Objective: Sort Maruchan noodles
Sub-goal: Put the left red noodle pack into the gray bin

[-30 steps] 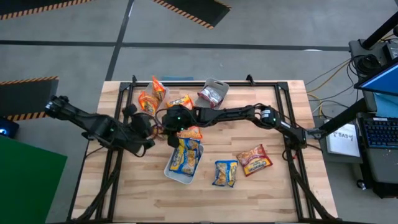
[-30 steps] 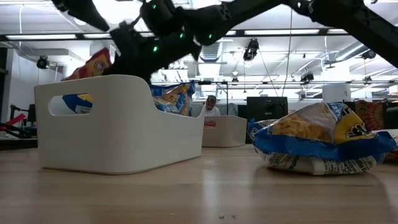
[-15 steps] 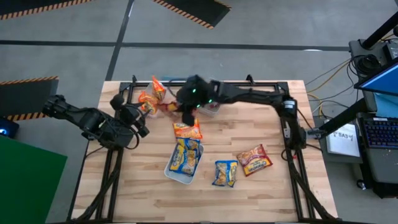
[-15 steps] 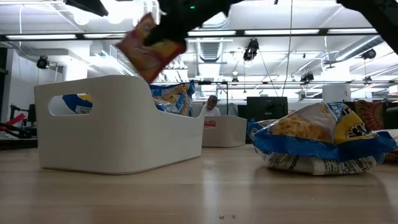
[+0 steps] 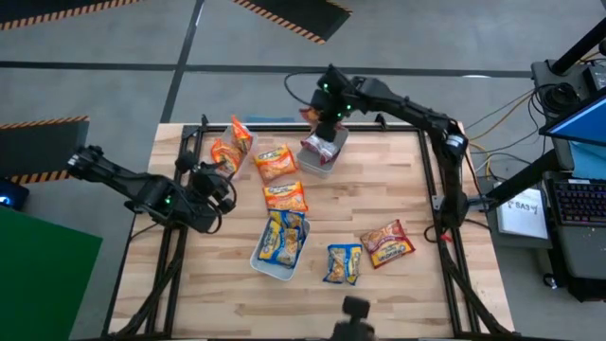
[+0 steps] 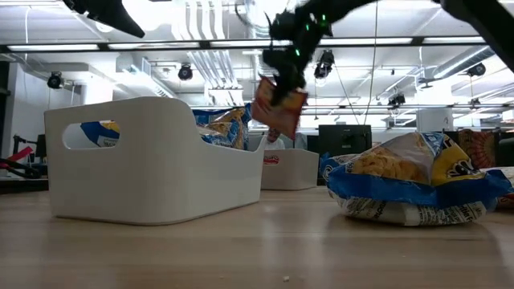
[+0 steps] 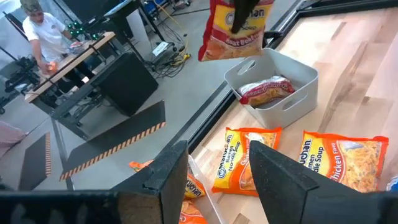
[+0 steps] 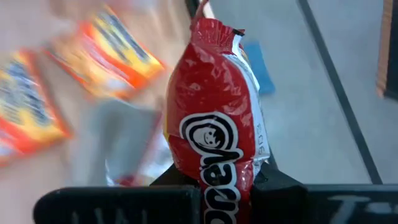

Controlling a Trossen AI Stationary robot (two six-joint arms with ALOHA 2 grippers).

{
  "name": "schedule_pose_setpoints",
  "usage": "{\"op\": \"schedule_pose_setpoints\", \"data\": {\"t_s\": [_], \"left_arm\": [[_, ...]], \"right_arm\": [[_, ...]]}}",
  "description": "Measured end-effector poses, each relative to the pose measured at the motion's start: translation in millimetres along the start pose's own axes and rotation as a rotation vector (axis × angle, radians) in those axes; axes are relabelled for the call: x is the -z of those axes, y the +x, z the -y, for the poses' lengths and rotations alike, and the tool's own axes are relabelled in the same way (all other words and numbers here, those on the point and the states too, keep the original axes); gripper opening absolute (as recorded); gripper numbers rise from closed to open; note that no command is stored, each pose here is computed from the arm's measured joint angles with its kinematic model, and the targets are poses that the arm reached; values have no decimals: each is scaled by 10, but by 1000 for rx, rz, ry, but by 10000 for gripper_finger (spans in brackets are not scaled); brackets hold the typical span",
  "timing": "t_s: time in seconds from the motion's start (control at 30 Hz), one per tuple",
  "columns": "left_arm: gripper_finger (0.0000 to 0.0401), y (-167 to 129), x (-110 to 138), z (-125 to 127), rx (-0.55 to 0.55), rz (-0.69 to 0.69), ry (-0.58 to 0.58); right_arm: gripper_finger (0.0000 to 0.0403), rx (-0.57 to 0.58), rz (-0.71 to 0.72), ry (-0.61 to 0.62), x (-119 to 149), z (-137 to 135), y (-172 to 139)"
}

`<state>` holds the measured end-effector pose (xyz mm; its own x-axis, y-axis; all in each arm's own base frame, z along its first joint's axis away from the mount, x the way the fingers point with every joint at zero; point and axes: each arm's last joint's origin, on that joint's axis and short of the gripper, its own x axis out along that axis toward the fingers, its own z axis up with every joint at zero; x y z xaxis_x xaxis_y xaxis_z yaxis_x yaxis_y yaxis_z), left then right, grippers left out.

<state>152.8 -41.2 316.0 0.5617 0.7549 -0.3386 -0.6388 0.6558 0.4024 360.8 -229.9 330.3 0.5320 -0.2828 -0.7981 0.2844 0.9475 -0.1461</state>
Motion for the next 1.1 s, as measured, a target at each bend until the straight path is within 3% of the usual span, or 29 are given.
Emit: {"op": "schedule_pose_setpoints", "data": {"t_s": [0.27, 0.6, 0.93, 1.1], "left_arm": [[155, 15, 1, 38, -12, 1, 2], [155, 15, 3, 37, -12, 1, 3], [155, 17, 6, 36, -13, -1, 4], [155, 16, 6, 37, -12, 0, 1]], "right_arm": [[22, -30, -169, 14, 320, 409, 463], [22, -73, -253, -24, 446, 418, 794], [22, -73, -323, -13, 452, 405, 729], [22, -89, -368, 10, 540, 400, 982]]}}
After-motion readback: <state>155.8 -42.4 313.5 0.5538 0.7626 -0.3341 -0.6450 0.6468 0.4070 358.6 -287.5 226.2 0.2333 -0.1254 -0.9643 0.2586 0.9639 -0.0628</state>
